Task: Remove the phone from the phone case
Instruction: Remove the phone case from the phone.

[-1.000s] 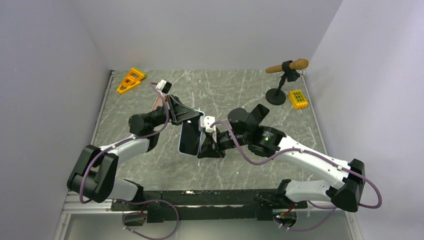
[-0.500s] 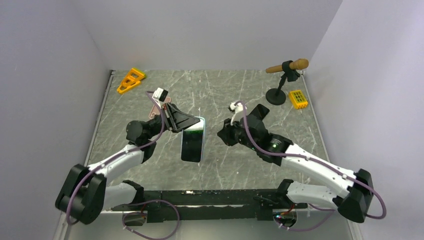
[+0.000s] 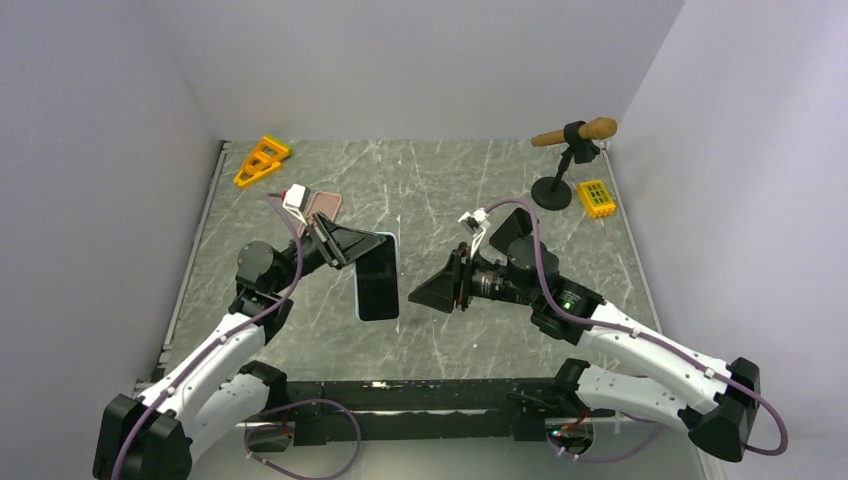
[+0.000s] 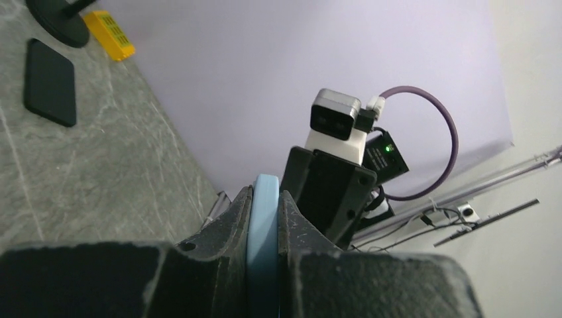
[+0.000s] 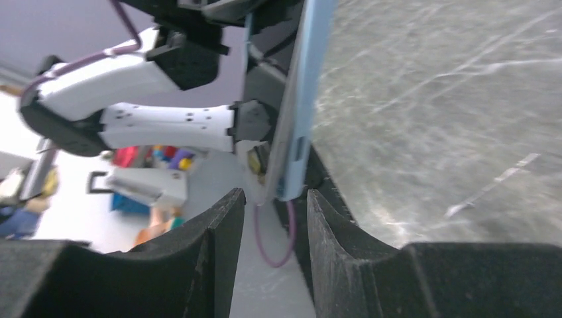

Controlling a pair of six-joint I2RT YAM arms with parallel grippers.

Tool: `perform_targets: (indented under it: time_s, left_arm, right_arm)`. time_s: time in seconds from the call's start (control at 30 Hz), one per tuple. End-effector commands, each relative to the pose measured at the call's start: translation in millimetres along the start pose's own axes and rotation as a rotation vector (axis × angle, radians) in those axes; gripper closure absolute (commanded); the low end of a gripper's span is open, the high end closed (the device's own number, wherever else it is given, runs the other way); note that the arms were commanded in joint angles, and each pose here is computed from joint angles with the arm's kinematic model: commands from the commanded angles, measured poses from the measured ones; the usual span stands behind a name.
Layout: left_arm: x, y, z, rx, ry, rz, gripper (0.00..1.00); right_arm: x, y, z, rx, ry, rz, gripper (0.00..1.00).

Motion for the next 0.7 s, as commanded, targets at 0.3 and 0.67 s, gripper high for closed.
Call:
perform_targets:
  time_s: [0.3, 0.67]
  left_arm:
    - [13, -8, -16, -0.026, -0.141, -0.023, 1.0]
    - [16, -9, -14, 0.003, -0.133, 0.012, 1.0]
  right_arm:
    - [-24, 25, 13, -0.175, 0.14, -0.313, 0.6]
    - [-35, 23, 13, -0.208, 0.151, -0.342, 0.6]
Point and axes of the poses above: each gripper's point midway between its finger pads, its own x axis back along the fingers, its own y axis along the line the jaws close on, z = x × y, the point moved 6 cm from there along x, back along the fingers, and after that the axes turned 15 degrees about -x, right-handed, at the moved point
